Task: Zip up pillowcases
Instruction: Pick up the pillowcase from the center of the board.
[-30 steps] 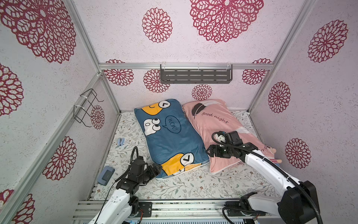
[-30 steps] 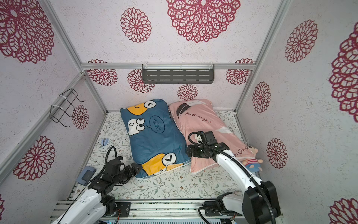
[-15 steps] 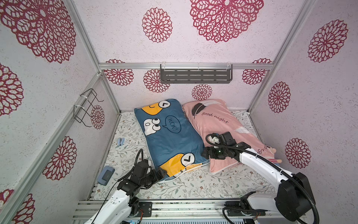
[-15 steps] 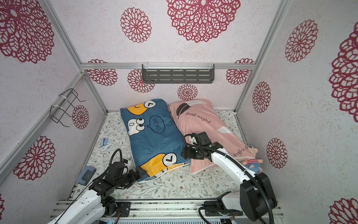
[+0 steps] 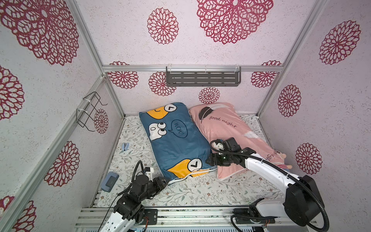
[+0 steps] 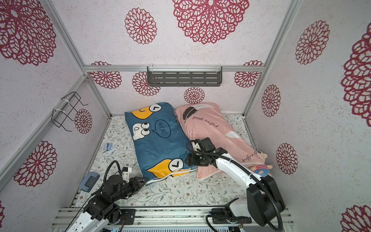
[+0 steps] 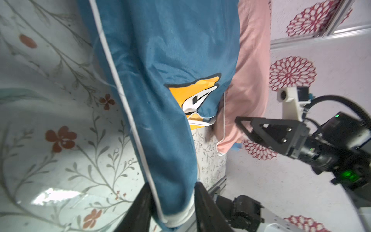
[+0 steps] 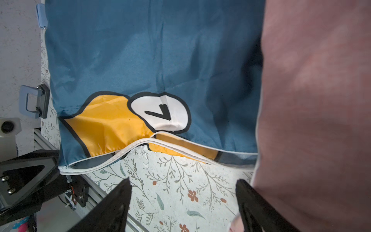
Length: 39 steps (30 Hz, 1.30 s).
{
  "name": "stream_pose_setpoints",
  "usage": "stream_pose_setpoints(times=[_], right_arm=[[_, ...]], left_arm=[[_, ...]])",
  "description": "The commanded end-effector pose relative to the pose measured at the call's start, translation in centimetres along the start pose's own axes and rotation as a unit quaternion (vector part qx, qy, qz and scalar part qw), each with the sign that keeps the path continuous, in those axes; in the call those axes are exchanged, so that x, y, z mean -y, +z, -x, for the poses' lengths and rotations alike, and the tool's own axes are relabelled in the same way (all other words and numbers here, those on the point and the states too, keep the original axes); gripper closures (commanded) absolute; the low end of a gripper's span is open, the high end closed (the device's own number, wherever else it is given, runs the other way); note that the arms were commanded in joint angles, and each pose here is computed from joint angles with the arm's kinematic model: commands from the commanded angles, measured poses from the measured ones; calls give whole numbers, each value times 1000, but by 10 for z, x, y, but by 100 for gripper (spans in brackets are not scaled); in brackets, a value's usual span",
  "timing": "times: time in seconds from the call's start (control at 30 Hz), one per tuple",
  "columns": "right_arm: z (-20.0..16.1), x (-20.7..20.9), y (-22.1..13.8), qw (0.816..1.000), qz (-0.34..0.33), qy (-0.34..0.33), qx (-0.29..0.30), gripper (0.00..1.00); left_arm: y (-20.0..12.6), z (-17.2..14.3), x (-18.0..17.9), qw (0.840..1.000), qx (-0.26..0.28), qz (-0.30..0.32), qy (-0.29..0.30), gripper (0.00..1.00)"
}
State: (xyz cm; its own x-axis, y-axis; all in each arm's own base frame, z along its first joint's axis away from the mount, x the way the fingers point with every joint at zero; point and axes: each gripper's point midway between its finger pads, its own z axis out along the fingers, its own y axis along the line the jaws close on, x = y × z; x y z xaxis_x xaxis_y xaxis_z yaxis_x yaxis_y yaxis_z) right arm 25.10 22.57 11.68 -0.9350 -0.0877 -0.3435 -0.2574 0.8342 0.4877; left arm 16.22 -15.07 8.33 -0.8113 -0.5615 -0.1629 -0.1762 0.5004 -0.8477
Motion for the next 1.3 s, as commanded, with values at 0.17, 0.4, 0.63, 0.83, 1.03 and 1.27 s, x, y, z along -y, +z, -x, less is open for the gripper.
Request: stream_pose_setpoints(times=[0.17, 0.4, 0.63, 0.83, 1.03, 1.27], right_arm=[[1, -80, 16, 995, 98, -20, 7, 24], [-7, -105, 29, 992, 120, -26, 2, 30], [-25, -122, 43, 988, 145, -37, -32, 34], [-39, -149, 48, 982, 173, -51, -56, 41], [-50, -168, 59, 980, 169, -77, -75, 52], [-54, -189, 76, 977, 174, -93, -81, 71]], left_arm=[[9, -9, -25, 993, -48, 110, 5, 80], [28, -12, -11, 993, -68, 95, 12, 58], [27, -12, -7, 993, -65, 94, 17, 73], [22, -7, -2, 991, -63, 110, 38, 88], [6, 5, 0, 984, -43, 150, 91, 90], [3, 18, 7, 975, -30, 170, 141, 100]])
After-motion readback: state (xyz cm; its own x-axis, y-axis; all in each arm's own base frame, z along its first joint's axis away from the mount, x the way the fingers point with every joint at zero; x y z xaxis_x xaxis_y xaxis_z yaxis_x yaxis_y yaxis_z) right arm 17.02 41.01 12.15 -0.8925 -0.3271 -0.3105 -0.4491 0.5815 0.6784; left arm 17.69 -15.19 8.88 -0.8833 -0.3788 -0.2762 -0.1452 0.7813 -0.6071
